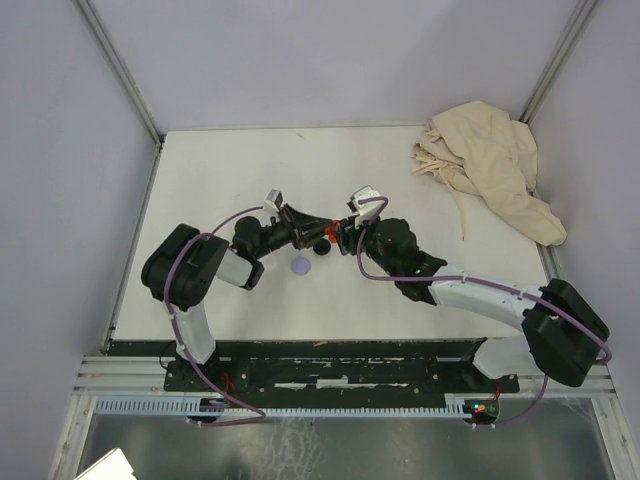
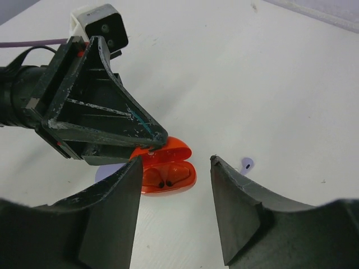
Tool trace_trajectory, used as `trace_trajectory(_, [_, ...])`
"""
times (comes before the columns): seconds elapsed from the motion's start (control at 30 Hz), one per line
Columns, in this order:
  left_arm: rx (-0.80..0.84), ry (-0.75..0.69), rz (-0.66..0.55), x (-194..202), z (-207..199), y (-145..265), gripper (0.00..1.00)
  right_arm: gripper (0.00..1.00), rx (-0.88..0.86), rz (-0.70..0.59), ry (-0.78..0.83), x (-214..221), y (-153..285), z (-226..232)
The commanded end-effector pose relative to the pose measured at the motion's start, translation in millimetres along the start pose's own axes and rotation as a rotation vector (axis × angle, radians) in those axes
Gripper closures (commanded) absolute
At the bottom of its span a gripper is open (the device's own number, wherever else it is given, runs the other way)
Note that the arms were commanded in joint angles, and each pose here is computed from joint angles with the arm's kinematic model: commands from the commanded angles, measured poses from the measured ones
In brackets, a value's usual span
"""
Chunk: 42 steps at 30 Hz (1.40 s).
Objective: Insert the wireless bluetooth earbuds into the charging case
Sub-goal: Place the earbud in the charging case, then close the charging case.
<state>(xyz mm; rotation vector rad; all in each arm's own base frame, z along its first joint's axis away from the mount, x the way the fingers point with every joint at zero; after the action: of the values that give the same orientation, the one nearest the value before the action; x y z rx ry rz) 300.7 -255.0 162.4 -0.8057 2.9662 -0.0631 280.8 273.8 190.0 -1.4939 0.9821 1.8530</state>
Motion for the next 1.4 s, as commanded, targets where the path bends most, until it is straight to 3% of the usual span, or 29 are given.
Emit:
trace_trajectory(0.0, [0.071, -0.017, -0.02, -5.8, -18.4, -3.6, 0.97, 0.39, 0.001, -0.161, -0.058, -48.7, 13.4, 3.2])
trace_trajectory(0.1, [0.057, -0.005, -0.038, -8.1, -15.2, -4.4, 0.97, 0.33, 0.024, -0.193, -0.052, -61.9, 25.6, -1.7])
trace_trajectory(0.23, [0.025, 0.041, -0.12, -18.7, -9.4, -4.5, 0.97, 0.29, 0.093, -0.126, -0.026, -62.7, 34.9, -11.8])
trace_trajectory(0.4, [-0.017, 0.148, -0.257, -35.6, -5.9, -3.0, 0.97, 0.29, 0.159, 0.01, 0.03, -37.7, 30.7, -20.0])
trace_trajectory(0.7, [-0.097, 0.216, -0.424, -54.5, -5.7, 0.8, 0.97, 0.26, 0.237, 0.045, 0.186, 9.2, 3.6, -17.4])
trace_trajectory(1.37, [-0.12, 0.267, -0.426, -46.4, -5.7, -1.7, 0.97, 0.14, 0.236, 0.0, 0.237, 20.7, -65.3, 20.8])
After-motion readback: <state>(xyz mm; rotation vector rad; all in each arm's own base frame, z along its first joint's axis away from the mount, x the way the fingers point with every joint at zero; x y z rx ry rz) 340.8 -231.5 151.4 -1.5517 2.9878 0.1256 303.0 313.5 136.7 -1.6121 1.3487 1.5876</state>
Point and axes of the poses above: each gripper's point midway between its finger pads, its own y axis back along the fingers, its own z axis along the line the jaws close on, x = y × z, the point moved 4 cm from there along y, back along the fingers, and after that the axes turned 5 degrees about -y, right-handed, at the moved point
